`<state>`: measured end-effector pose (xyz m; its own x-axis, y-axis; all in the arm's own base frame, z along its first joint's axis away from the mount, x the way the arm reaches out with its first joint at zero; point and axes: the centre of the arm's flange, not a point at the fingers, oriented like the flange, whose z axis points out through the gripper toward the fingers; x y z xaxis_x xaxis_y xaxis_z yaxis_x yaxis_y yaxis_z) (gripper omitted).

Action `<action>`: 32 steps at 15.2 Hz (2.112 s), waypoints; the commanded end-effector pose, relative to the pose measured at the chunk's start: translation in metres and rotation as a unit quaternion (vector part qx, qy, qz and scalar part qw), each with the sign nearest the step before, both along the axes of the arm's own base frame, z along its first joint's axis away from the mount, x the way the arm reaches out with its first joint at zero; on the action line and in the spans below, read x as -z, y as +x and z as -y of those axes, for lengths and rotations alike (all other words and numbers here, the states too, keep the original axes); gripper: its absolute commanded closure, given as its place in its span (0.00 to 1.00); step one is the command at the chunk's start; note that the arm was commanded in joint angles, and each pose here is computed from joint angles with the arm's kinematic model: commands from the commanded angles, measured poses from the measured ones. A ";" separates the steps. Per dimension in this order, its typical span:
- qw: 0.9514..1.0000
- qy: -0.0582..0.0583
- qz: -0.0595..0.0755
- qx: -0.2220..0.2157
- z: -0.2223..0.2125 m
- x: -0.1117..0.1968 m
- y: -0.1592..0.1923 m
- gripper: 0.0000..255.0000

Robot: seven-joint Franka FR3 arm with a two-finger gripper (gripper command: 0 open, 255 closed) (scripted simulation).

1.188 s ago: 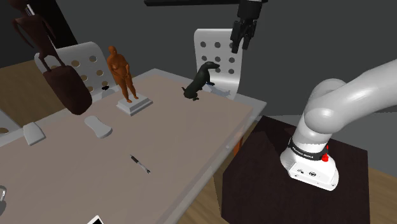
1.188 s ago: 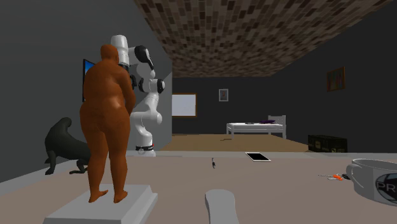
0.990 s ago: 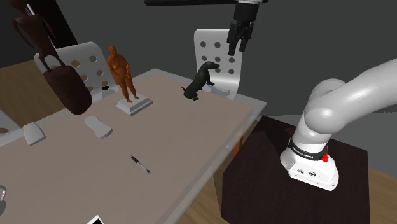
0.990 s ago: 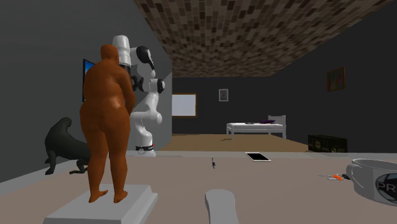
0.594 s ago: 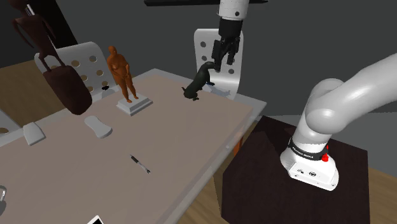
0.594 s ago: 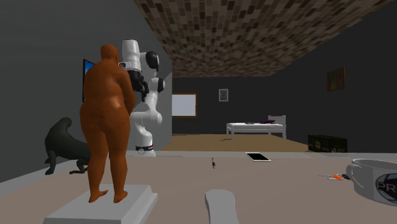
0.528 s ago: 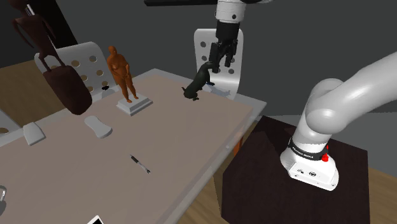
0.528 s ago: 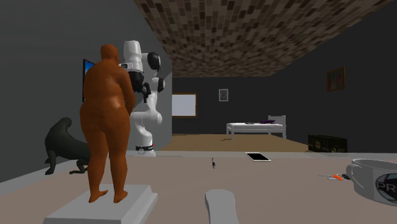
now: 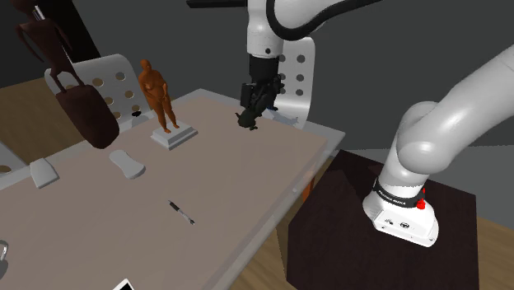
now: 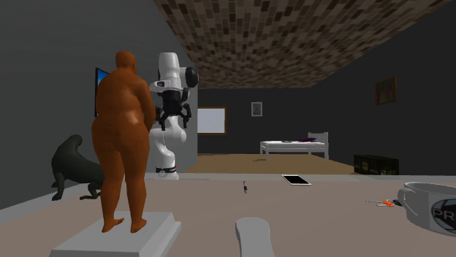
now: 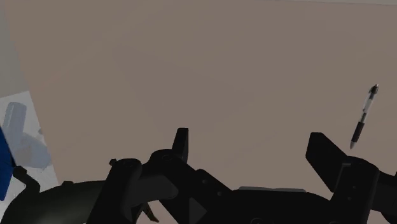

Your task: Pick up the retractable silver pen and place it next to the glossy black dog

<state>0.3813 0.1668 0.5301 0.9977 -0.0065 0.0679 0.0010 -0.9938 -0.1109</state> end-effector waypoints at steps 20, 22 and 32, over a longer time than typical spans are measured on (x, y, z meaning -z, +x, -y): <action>1.000 -0.012 -0.027 0.005 -0.236 0.131 0.082 0.00; 0.999 -0.013 -0.029 0.006 -0.258 0.144 0.090 0.00; 0.999 -0.016 -0.034 0.006 -0.300 0.199 0.103 0.00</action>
<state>0.4845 0.4664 0.3367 0.9998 -0.0184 0.0008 -0.0182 -0.9967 -0.0789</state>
